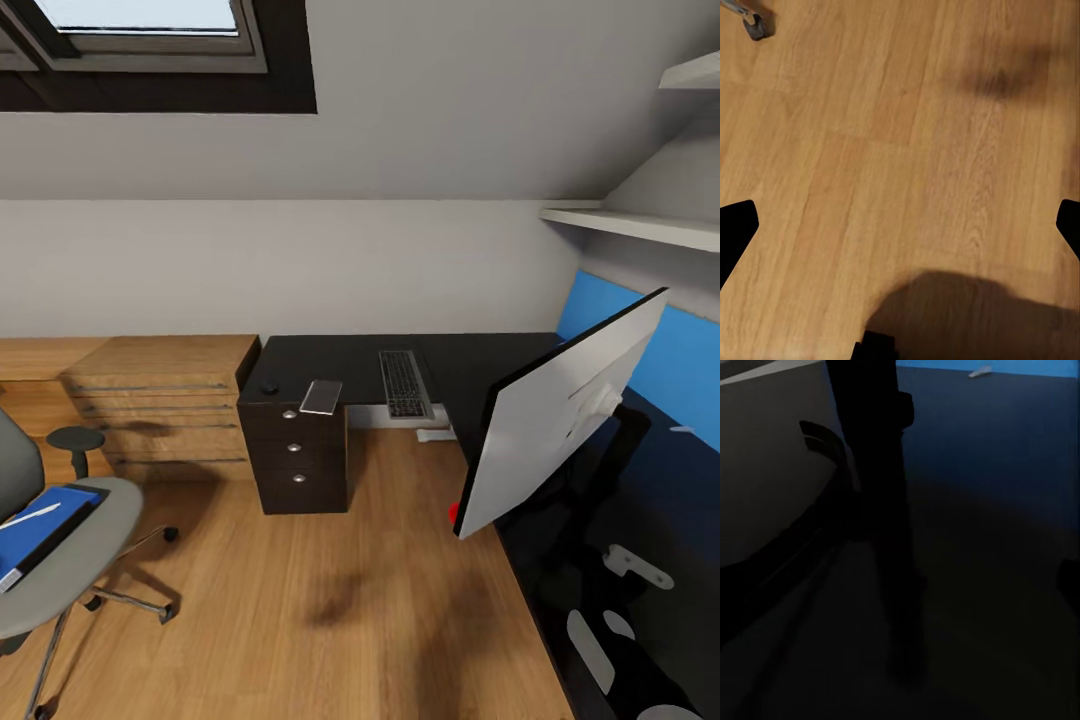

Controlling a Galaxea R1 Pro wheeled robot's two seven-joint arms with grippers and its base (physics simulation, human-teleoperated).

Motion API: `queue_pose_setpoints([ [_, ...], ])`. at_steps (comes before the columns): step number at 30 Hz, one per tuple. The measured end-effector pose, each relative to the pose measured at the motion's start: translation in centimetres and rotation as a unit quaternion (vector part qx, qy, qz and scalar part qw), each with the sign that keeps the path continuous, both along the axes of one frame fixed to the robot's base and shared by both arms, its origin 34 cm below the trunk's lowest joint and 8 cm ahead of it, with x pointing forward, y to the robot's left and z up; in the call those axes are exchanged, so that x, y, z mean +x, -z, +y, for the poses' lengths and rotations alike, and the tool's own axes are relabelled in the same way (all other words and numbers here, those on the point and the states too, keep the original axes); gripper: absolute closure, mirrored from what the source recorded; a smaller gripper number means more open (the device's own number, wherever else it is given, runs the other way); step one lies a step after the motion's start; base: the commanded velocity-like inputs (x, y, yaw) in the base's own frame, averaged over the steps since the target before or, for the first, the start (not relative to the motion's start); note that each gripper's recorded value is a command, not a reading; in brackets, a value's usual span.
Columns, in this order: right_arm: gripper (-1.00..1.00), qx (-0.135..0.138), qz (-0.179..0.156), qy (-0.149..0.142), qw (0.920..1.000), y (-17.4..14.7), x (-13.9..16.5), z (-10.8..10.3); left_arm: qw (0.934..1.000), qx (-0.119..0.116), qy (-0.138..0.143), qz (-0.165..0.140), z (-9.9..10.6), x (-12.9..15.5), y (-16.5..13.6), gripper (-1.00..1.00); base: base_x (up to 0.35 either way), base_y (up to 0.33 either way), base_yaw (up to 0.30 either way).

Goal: In the bedroom, organize the workspace by keeping the computer under the desk, ensuring the monitor is on the desk, placing the keyboard on the desk next to the monitor, placing the mouse on the desk next to the keyboard, moving the folder from the swivel chair onto the desk next to the mouse, stacking the notebook on top of the folder with the pen on top of the notebook, and positioning the swivel chair next to the desk.

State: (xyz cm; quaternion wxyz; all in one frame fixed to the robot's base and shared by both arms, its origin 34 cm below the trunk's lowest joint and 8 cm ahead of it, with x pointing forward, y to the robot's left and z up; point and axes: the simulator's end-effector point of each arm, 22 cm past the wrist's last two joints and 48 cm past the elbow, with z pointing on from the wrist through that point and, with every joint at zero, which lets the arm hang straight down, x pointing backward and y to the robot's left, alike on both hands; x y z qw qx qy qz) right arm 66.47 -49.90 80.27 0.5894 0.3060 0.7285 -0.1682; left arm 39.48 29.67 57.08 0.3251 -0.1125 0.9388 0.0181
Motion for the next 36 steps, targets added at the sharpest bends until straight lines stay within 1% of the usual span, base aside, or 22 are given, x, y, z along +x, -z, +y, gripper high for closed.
queue_pose_setpoints([
  [18, -1.0, -0.001, 0.009, -0.004, 0.9999, 0.8, -0.37, 0.16, 1.0, 0.0, 0.001, 0.0, 0.0, 0.02, -0.01, -1.0, 0.0, 0.0, -0.012],
  [27, -1.0, -0.007, -0.004, -0.002, 1.0, 0.28, -0.34, 0.1, 1.0, 0.0, 0.001, -0.001, 0.0, 0.03, -0.02, -1.0, 0.0, 0.0, -0.028],
  [36, -1.0, -0.008, -0.006, -0.001, 1.0, 0.24, -0.34, 0.17, 1.0, 0.0, 0.001, -0.001, -0.12, 0.03, -0.01, -1.0, 0.0, 0.0, -0.058],
])
